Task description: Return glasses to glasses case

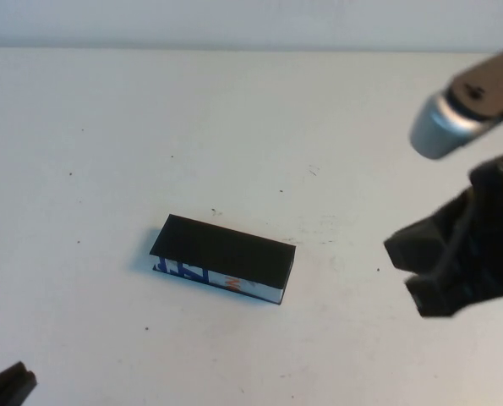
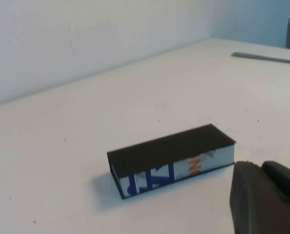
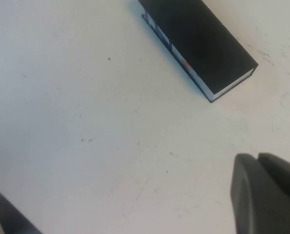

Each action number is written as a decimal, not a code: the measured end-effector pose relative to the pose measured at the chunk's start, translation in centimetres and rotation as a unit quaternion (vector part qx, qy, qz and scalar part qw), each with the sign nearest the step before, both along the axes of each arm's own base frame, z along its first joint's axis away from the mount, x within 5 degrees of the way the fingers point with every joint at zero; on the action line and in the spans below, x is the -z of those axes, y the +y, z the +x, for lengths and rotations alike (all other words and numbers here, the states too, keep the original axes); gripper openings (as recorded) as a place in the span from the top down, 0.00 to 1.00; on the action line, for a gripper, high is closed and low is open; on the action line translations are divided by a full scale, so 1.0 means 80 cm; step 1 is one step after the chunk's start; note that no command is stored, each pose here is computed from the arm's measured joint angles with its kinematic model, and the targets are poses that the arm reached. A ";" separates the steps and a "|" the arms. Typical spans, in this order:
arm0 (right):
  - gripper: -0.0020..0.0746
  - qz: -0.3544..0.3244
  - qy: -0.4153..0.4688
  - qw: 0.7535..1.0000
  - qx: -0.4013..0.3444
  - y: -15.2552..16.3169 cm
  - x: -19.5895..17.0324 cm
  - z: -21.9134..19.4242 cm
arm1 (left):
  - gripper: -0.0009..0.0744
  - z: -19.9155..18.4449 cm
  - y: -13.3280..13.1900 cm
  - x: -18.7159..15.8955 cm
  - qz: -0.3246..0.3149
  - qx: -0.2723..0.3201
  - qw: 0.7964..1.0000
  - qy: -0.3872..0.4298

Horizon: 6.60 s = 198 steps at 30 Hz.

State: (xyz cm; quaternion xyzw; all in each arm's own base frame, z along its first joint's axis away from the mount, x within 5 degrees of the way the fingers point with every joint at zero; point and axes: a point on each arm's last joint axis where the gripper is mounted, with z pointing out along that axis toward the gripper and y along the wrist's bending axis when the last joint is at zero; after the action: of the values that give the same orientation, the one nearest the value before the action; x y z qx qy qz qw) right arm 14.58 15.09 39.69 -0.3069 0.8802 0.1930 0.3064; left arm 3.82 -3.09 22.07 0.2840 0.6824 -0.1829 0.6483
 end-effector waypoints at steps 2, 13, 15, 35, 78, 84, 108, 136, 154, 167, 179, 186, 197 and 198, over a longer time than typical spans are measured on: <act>0.99 0.022 -0.019 1.000 0.006 -0.015 0.012 -0.015 | 0.99 0.002 -0.002 0.015 0.010 0.000 1.000 0.013; 0.99 0.156 -0.133 0.978 0.040 -0.071 0.086 -0.067 | 0.99 0.005 -0.004 0.055 0.047 0.000 0.997 0.059; 0.99 0.176 -0.138 0.974 0.045 -0.075 0.095 -0.073 | 0.99 0.004 -0.003 0.058 0.054 0.001 0.996 0.070; 0.99 0.151 -0.177 0.971 0.063 -0.088 0.112 -0.073 | 0.99 0.003 -0.003 0.060 0.061 0.001 0.995 0.077; 0.99 0.127 -0.294 0.886 0.336 -0.177 0.269 -0.114 | 0.99 0.003 -0.003 0.060 0.061 0.001 0.995 0.077; 0.99 0.106 -0.264 0.909 0.304 -0.171 0.278 -0.117 | 0.99 0.003 -0.003 0.060 0.061 0.001 0.995 0.077; 0.99 0.115 -0.258 0.910 0.303 -0.169 0.278 -0.117 | 0.99 0.005 -0.002 0.058 0.051 -0.011 0.996 0.071; 0.99 0.115 -0.257 0.911 0.303 -0.169 0.278 -0.117 | 0.99 0.018 0.036 0.060 0.002 -0.316 0.943 0.104; 0.99 0.115 -0.257 0.911 0.303 -0.169 0.278 -0.117 | 0.99 0.018 0.036 0.061 0.002 -0.316 0.943 0.105; 0.99 0.115 -0.257 0.911 0.303 -0.169 0.278 -0.117 | 0.99 0.018 0.036 0.061 0.002 -0.316 0.943 0.106; 0.99 0.114 -0.258 0.911 0.302 -0.169 0.278 -0.117 | 0.99 0.018 0.036 0.061 0.003 -0.316 0.943 0.106; 0.99 0.114 -0.258 0.911 0.302 -0.169 0.278 -0.117 | 0.99 0.018 0.036 0.061 0.003 -0.316 0.943 0.106; 0.99 0.113 -0.258 0.911 0.302 -0.169 0.278 -0.117 | 0.99 0.018 0.036 0.061 0.003 -0.316 0.943 0.106; 0.99 0.113 -0.258 0.911 0.302 -0.169 0.278 -0.117 | 0.99 0.018 0.036 0.061 0.003 -0.316 0.943 0.106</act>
State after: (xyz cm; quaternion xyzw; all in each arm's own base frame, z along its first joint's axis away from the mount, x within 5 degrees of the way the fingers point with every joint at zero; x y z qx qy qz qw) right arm 5.19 1.56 17.45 -0.0292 0.7931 0.1037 0.5995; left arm 5.26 -0.23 17.19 0.0346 0.8025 0.0038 0.5956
